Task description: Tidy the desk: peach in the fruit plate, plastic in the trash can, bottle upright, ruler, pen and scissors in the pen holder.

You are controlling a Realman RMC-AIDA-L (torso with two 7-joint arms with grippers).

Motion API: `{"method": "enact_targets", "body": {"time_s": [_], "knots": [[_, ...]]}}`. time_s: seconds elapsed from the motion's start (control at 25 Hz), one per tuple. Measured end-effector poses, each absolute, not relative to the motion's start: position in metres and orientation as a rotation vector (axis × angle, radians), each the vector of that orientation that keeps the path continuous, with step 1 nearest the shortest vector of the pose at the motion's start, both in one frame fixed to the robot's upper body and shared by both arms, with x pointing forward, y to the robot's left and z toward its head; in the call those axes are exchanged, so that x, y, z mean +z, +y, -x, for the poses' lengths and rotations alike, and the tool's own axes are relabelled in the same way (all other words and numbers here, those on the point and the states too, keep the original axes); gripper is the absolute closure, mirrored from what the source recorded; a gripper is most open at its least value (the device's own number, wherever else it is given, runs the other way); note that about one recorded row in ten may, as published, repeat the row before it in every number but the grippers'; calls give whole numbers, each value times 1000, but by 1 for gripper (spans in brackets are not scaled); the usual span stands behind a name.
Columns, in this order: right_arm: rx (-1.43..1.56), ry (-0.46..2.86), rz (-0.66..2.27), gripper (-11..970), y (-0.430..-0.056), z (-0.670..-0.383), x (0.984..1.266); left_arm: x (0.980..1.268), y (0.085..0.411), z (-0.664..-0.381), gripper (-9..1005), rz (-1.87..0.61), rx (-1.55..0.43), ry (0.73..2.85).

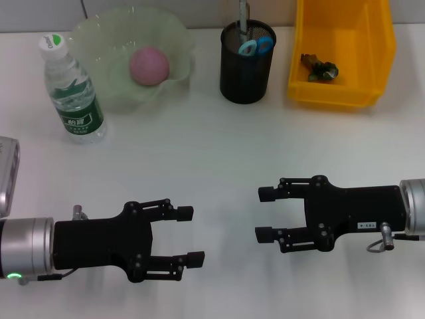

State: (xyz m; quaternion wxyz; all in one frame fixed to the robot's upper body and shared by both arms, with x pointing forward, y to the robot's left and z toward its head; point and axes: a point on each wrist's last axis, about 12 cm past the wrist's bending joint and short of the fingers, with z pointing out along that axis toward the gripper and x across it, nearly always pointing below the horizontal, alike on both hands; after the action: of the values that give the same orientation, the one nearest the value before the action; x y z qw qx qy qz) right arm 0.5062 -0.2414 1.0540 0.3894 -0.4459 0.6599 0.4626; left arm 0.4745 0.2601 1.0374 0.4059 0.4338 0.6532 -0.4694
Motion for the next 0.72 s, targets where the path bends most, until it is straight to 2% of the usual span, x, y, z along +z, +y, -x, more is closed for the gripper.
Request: {"method": "enact_targets", "body": {"time_s": [0.72], "knots": [[1182,1690,1121,215,-241,-506,1053,1039,260,-478,191,-1096,-1170,1656]]}}
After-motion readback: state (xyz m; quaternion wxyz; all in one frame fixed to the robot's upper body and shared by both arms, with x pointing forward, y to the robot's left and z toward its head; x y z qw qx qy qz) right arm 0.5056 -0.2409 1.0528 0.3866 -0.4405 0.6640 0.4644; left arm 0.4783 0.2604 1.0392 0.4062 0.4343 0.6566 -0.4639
